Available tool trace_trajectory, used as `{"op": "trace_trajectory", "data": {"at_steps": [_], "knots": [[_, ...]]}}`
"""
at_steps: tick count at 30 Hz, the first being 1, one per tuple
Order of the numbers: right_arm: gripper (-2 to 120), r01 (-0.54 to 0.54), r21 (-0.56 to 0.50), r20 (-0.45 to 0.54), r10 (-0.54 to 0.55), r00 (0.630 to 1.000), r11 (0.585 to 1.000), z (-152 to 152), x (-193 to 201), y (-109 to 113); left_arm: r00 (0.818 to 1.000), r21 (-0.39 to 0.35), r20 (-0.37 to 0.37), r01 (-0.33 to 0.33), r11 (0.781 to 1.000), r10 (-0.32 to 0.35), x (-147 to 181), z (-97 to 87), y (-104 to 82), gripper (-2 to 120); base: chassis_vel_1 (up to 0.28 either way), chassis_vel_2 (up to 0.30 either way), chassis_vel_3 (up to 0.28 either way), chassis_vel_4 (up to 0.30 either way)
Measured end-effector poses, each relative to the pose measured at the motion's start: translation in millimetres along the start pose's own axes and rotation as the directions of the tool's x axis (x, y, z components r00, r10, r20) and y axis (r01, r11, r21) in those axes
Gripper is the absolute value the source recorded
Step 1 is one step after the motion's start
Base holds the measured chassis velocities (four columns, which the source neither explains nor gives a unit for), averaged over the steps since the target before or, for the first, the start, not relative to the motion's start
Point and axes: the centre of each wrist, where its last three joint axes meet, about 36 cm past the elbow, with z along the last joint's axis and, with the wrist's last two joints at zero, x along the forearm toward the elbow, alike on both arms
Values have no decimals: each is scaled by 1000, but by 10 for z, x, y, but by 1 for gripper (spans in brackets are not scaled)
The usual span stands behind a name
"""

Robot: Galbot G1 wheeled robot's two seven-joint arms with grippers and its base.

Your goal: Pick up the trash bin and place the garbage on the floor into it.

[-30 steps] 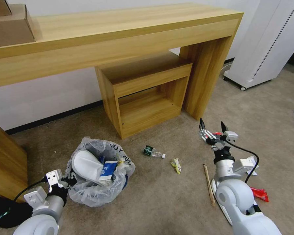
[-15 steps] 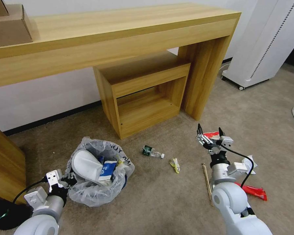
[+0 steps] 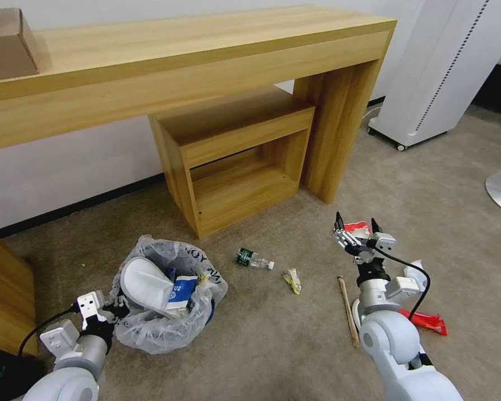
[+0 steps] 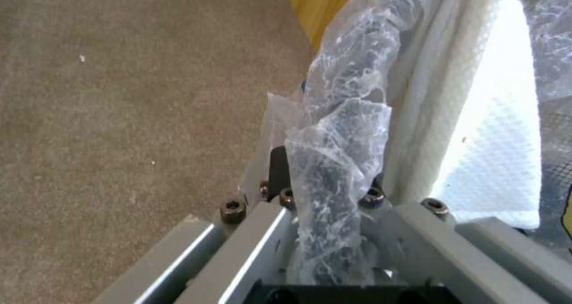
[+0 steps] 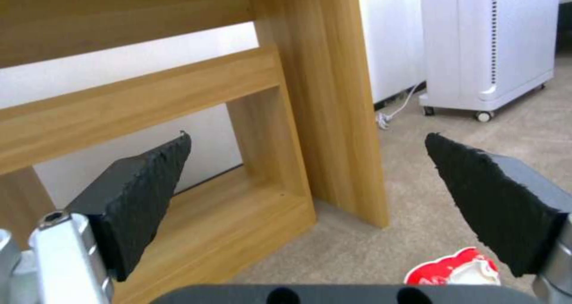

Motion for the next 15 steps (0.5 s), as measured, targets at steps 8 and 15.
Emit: {"op": "trace_trajectory", "data": {"at_steps": [8, 15], "knots": [[100, 24, 27, 24, -24, 999, 999, 44, 0, -41, 1000, 1, -8, 18, 1000, -18, 12, -14, 51, 1, 0, 0, 0, 0], [100, 26, 45, 36, -28, 999, 999, 56, 7, -75, 999, 2, -21, 28, 1000, -28, 14, -17, 72, 1, 0, 0, 0, 0]]}}
